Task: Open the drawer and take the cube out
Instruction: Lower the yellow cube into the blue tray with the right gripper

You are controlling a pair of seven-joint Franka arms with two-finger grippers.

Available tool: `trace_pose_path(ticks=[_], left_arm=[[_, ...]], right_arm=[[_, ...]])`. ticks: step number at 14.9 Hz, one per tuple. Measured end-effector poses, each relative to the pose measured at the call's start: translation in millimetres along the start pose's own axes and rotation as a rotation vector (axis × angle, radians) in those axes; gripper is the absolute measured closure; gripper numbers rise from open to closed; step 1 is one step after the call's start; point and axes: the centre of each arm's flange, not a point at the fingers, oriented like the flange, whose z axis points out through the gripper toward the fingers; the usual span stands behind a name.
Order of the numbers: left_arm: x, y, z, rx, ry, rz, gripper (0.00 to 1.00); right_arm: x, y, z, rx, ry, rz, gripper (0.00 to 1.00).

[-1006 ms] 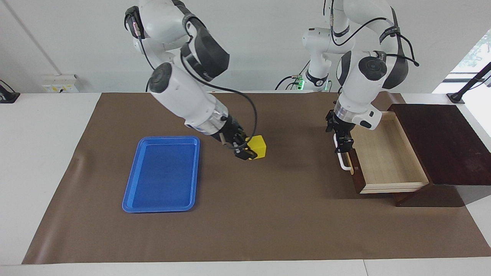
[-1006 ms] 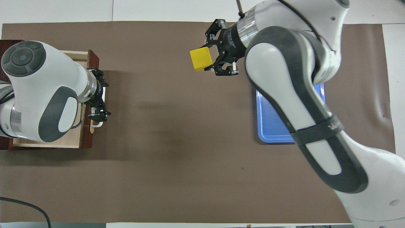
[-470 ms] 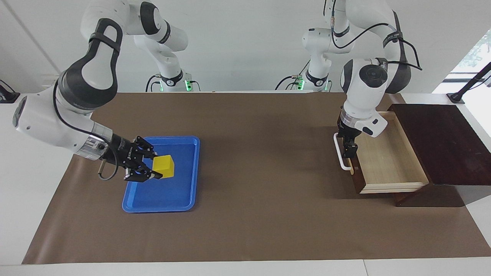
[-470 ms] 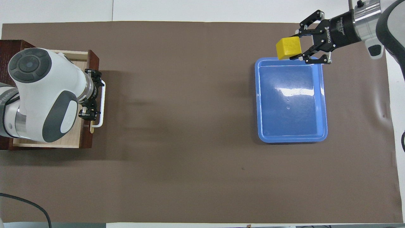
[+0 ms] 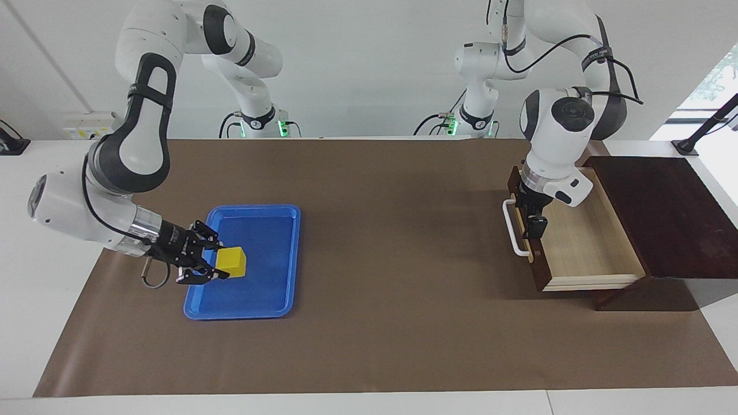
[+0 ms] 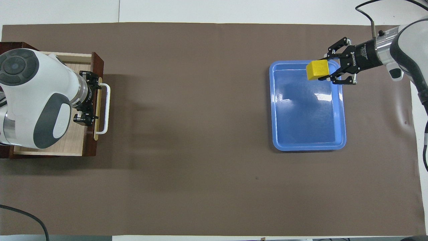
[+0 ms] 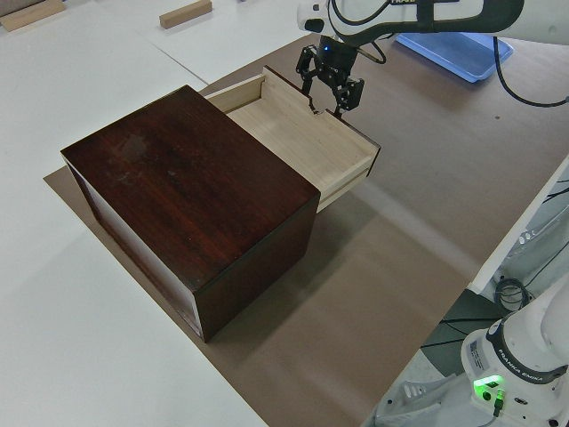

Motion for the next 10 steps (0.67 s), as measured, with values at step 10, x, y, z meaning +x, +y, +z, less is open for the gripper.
trace_pose_path(ticks=[10], left_arm=[[116, 8, -7, -0.034, 0.038, -0.041, 0.00]], right_arm=[[32, 41, 46, 0.007, 0.001, 0.109, 0.45]])
